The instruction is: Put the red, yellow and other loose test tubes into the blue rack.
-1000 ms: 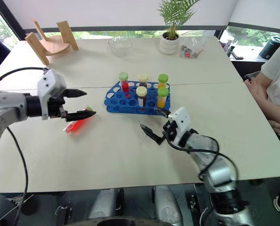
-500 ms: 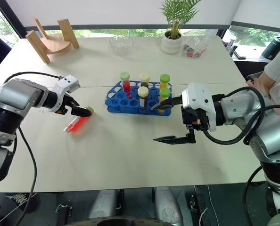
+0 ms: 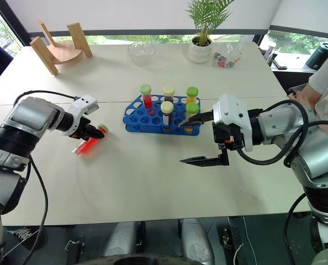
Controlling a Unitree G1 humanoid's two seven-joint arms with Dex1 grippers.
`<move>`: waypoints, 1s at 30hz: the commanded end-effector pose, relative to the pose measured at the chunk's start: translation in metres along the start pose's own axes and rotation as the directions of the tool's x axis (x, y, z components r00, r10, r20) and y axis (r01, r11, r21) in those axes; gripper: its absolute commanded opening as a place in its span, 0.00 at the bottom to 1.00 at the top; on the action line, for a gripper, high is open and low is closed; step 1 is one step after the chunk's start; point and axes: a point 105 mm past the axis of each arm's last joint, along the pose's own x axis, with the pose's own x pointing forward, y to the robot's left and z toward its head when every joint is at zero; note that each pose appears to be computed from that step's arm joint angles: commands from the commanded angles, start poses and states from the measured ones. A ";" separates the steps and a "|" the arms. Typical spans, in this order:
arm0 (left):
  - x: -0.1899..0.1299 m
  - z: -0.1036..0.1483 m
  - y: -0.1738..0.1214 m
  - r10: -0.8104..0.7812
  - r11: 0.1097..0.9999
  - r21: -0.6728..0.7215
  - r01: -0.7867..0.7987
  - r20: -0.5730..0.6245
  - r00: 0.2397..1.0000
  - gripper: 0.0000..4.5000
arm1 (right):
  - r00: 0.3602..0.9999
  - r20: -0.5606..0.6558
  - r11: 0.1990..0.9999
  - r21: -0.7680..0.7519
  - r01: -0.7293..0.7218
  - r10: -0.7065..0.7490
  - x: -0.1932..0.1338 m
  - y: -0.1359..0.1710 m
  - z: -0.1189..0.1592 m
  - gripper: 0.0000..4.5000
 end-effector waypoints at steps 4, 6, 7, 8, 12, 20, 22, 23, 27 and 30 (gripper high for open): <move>-0.037 0.024 0.000 -0.071 0.997 -0.010 0.074 0.194 0.979 0.18 | 0.999 0.023 0.999 -0.037 0.035 -0.035 -0.001 -0.004 0.008 1.00; -0.050 0.038 -0.006 -0.128 0.991 0.008 0.131 0.289 0.949 0.18 | 0.999 0.023 0.999 -0.029 0.044 -0.043 -0.001 -0.003 0.007 1.00; -0.068 0.059 -0.014 -0.199 0.980 0.088 0.178 0.438 0.877 0.18 | 0.998 0.029 0.998 -0.011 0.055 -0.054 0.002 -0.002 0.005 1.00; -0.085 0.074 -0.021 -0.255 0.967 0.147 0.208 0.559 0.789 0.18 | 0.998 0.023 0.998 0.001 0.065 -0.065 0.005 0.000 0.002 1.00; -0.105 0.097 -0.045 -0.341 0.940 0.266 0.214 0.770 0.540 0.18 | 0.994 0.028 0.994 0.037 0.107 -0.108 0.011 0.003 -0.004 1.00; -0.069 0.111 -0.093 -0.366 0.930 0.343 0.129 0.883 0.293 0.18 | 0.984 0.057 0.983 0.076 0.166 -0.171 0.019 0.002 -0.002 1.00; -0.055 0.109 -0.099 -0.368 0.930 0.357 0.092 0.889 0.273 0.18 | 0.983 0.058 0.982 0.079 0.170 -0.175 0.020 0.002 -0.002 1.00; -0.048 0.111 -0.099 -0.348 0.938 0.336 0.090 0.905 0.244 0.18 | 0.983 0.059 0.982 0.080 0.170 -0.175 0.020 0.003 -0.002 1.00; -0.032 0.112 -0.100 -0.311 0.950 0.308 0.048 0.928 0.203 0.18 | 0.980 0.059 0.980 0.070 0.186 -0.190 0.022 0.003 -0.002 1.00; -0.018 0.110 -0.101 -0.304 0.952 0.305 0.025 0.931 0.203 0.18 | 0.979 0.063 0.979 0.078 0.188 -0.193 0.023 0.004 -0.001 1.00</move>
